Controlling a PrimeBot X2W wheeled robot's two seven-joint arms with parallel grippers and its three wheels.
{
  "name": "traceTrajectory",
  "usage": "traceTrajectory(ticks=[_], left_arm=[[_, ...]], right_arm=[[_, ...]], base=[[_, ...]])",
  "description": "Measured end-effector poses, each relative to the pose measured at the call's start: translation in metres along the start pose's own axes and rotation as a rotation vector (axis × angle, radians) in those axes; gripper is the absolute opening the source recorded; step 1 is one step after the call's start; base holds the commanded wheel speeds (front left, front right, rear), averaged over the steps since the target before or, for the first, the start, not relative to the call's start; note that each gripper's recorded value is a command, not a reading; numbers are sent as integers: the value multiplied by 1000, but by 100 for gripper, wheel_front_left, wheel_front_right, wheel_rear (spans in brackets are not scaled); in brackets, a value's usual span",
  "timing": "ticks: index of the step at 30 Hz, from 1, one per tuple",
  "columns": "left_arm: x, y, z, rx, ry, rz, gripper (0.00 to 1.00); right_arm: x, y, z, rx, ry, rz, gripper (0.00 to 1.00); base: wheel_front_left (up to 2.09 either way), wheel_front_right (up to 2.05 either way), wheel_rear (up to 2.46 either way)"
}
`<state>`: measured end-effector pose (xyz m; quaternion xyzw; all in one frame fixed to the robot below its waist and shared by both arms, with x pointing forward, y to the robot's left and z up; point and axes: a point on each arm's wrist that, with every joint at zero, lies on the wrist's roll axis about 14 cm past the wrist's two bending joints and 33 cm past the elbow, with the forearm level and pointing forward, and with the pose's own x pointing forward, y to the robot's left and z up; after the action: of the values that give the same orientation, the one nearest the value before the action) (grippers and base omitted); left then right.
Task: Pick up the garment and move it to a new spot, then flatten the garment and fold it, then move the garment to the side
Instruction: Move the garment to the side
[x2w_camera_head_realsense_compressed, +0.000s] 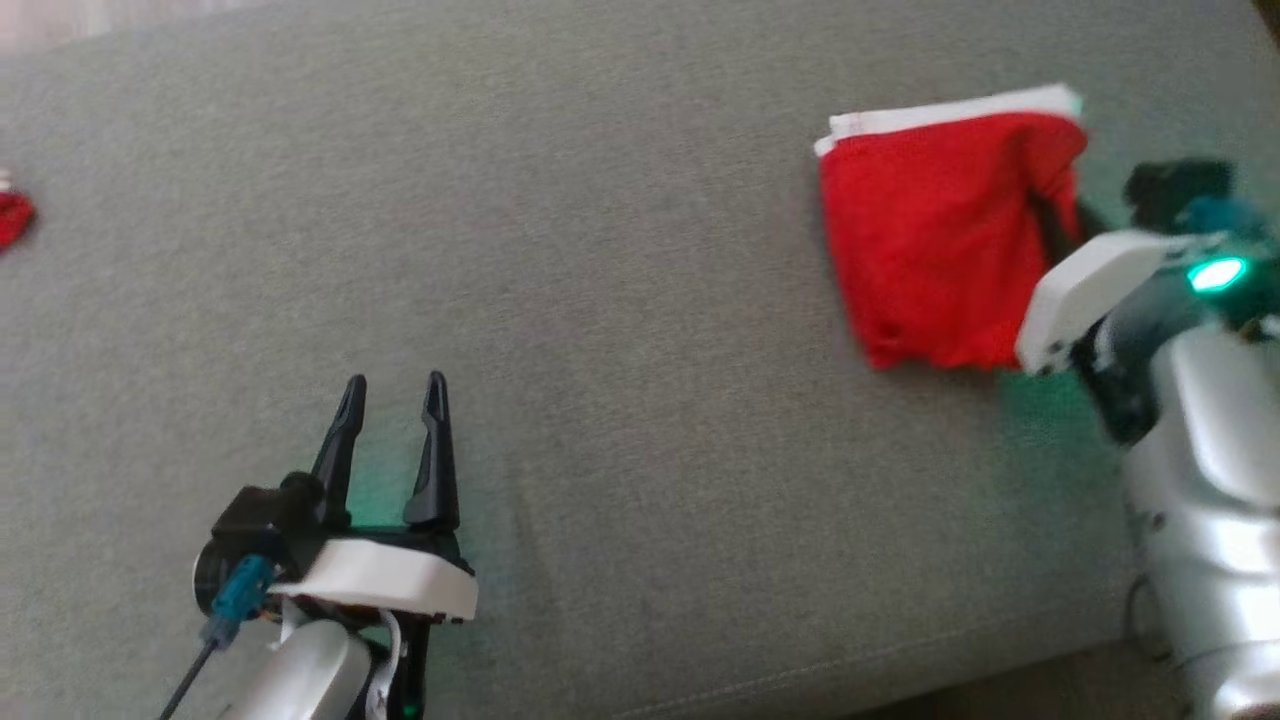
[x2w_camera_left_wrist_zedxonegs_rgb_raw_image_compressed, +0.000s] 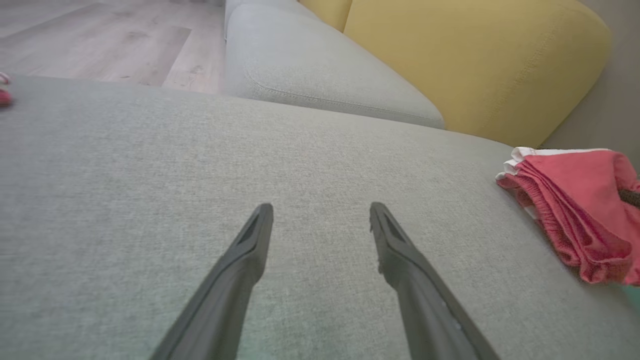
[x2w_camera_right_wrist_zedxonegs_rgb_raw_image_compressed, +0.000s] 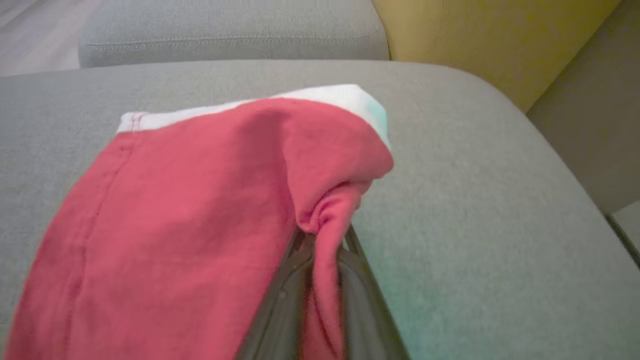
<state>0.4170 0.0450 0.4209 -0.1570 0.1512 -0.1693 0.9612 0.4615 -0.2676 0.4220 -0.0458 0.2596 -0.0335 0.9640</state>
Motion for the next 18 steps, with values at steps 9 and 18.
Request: traceTrajectory(ticks=[9, 18], left_arm=[[-15, 38, 10, 8, -26, 116, 100], [-29, 76, 2, -5, -8, 238, 100]], right_arm=[[30, -63, 32, -112, 8, -122, 0], [66, -104, 37, -263, 62, -211, 100]], base=[[0, 0, 0], [0, 0, 0]])
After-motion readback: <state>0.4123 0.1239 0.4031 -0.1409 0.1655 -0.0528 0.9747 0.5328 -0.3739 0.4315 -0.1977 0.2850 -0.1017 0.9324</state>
